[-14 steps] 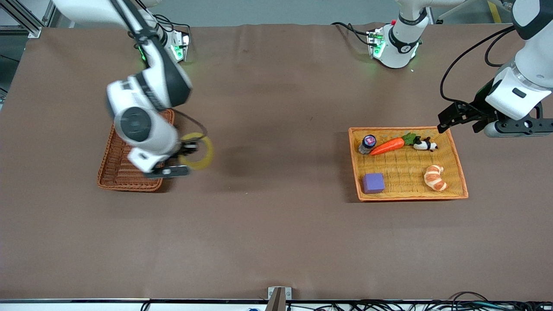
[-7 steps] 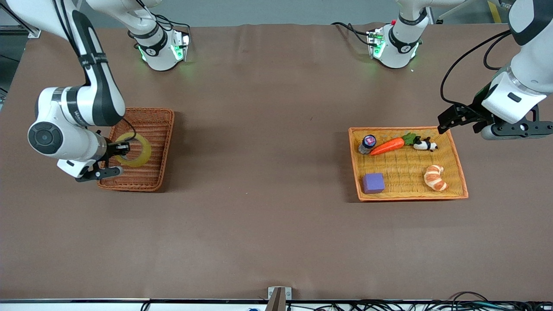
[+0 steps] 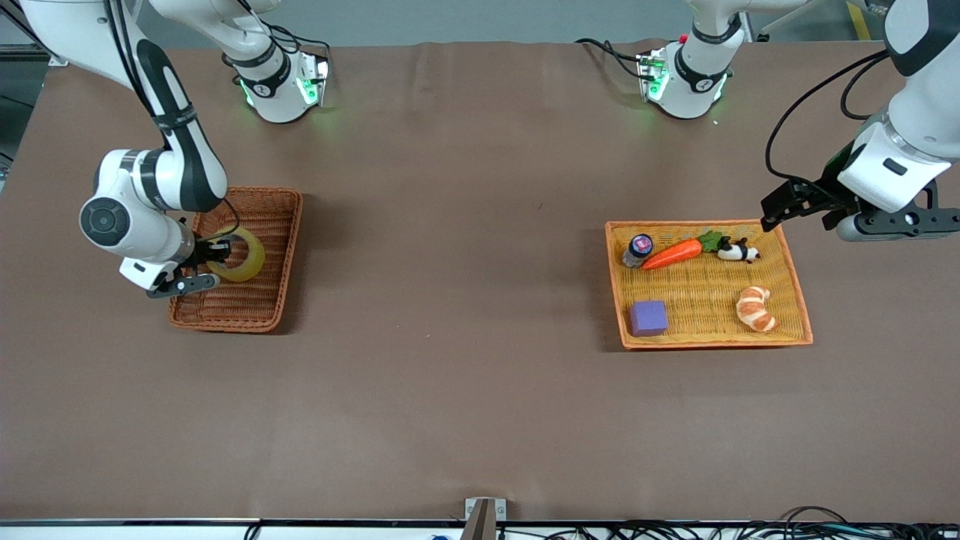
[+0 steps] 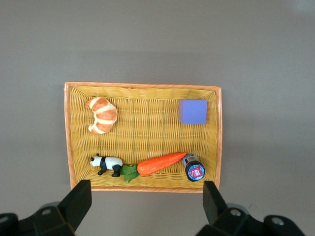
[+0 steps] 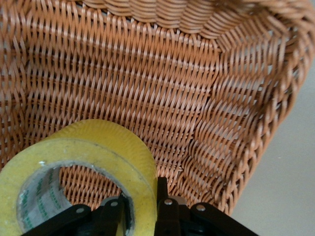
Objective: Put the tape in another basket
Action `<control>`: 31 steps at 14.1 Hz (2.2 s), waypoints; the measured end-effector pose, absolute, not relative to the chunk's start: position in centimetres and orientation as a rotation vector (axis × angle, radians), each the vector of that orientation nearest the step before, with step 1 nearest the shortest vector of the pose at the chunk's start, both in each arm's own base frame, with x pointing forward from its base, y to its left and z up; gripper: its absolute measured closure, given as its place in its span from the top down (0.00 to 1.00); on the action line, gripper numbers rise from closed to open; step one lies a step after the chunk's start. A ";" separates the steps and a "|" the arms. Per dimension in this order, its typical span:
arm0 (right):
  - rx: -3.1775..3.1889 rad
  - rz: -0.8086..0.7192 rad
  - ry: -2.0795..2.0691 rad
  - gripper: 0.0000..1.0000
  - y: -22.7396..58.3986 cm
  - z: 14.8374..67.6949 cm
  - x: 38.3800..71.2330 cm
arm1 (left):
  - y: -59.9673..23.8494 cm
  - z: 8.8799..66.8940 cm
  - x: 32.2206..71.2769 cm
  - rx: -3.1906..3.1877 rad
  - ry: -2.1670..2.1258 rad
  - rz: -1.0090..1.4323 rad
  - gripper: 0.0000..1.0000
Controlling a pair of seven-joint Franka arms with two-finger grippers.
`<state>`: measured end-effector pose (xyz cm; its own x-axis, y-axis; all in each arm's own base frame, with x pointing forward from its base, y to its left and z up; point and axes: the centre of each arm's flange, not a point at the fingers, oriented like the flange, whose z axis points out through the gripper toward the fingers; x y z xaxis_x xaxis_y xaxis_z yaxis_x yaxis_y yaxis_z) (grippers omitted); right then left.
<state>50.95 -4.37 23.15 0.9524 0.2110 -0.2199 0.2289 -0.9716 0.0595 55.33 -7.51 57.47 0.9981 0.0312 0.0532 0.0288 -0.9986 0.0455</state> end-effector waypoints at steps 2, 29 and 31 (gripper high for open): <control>3.031 -0.320 0.329 0.26 -4.2 22.4 50.8 | -7.5 57.5 55.3 3.095 0.047 0.083 1.00; 3.130 0.033 0.080 1.00 -2.1 62.0 54.6 | -7.9 57.6 54.5 3.153 0.009 0.023 1.00; 3.130 0.031 0.080 1.00 -2.1 61.9 54.7 | -7.9 58.1 54.1 3.155 0.007 0.029 1.00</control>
